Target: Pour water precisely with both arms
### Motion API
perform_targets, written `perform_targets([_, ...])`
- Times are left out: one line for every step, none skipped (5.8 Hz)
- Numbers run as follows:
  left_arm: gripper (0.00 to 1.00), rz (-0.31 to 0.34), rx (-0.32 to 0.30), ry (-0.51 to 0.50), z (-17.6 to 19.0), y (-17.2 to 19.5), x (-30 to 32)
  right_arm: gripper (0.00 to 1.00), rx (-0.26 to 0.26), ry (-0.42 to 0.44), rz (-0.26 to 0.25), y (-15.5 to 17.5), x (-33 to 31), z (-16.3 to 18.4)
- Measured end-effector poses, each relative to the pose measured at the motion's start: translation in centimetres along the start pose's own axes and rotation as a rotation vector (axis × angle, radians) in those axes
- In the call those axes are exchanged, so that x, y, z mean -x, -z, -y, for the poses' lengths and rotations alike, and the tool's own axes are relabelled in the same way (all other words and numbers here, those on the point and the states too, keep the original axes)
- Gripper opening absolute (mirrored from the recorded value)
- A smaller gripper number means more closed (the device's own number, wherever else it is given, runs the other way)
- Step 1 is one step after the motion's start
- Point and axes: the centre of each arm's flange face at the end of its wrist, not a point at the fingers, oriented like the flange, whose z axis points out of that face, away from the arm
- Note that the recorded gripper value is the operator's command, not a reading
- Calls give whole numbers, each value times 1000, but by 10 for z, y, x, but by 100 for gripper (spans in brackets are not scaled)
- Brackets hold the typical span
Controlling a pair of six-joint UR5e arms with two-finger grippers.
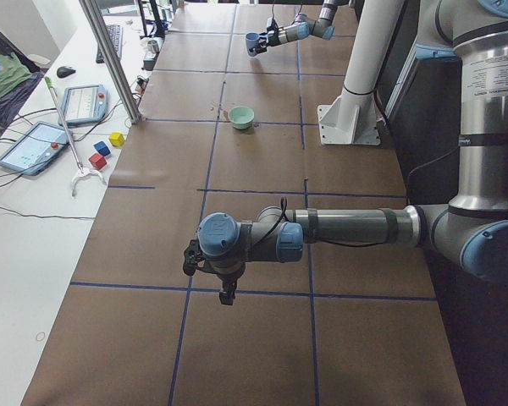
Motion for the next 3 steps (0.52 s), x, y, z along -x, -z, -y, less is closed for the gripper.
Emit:
perform_targets([100,2,3,4,-1,-1,2,3,-8,51,7,1,3,9])
perform_targets([100,5,10,11,-4,-4,6,3,-17,92,22,4,15,20])
perform_targets([100,6,15,17,-7,-7,8,3,-31,152,41,5,36,31])
